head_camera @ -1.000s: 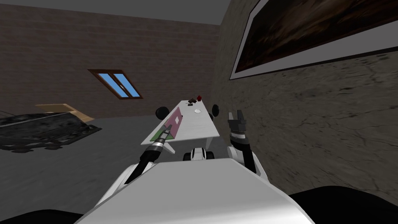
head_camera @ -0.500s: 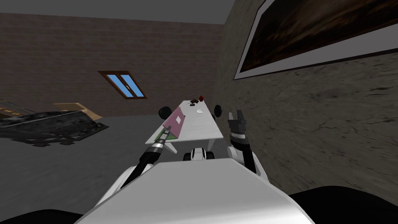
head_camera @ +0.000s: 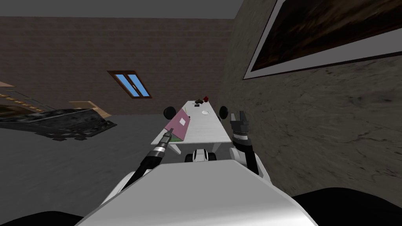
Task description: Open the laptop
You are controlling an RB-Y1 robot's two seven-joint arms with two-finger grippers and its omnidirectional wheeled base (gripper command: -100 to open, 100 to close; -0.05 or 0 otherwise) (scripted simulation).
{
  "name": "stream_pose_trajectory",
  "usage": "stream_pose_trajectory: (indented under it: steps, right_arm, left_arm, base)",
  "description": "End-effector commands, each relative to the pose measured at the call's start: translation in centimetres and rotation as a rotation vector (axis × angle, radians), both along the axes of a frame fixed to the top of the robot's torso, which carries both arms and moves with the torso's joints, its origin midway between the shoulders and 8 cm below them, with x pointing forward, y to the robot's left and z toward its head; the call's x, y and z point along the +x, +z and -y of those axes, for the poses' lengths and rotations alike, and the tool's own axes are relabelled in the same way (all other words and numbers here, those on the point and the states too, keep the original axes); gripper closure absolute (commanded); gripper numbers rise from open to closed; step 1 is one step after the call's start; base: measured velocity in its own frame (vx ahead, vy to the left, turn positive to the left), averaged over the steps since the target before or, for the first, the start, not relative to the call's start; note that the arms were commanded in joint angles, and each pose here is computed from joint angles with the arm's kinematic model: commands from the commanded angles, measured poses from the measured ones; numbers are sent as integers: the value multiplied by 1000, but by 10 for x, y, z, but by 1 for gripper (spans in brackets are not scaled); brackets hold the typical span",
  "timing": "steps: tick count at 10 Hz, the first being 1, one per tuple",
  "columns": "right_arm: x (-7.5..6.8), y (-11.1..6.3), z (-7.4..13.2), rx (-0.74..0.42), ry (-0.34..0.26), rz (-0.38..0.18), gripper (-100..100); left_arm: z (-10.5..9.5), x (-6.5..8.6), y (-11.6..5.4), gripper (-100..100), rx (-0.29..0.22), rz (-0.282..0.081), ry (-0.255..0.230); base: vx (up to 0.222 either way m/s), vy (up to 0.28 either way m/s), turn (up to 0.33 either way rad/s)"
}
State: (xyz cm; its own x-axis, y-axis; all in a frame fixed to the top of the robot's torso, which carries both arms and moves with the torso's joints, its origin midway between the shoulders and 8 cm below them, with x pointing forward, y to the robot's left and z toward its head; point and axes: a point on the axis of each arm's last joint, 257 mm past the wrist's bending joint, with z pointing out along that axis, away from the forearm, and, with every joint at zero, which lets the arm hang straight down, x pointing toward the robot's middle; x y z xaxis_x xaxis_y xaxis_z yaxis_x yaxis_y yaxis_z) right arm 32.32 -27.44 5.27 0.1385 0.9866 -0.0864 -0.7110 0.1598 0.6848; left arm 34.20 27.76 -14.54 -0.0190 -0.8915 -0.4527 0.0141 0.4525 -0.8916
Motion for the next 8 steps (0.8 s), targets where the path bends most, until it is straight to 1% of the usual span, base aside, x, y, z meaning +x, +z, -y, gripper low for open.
stream_pose_trajectory:
  steps: [1,2,5,8]
  right_arm:
    - [0,0,0,0,0,0,0]
    - [0,0,0,0,0,0,0]
    - [0,0,0,0,0,0,0]
    - [0,0,0,0,0,0,0]
  left_arm:
    - [3,-2,-1,100,-41,-2,-6]
    - [9,-6,-9,100,-129,-4,-23]
    - [18,-11,-19,100,-254,-7,-43]
    - [25,-17,-29,100,-379,-11,-57]
  base:
    - [26,32,18]
    - [27,72,58]
    - [41,97,61]
    - [28,67,51]
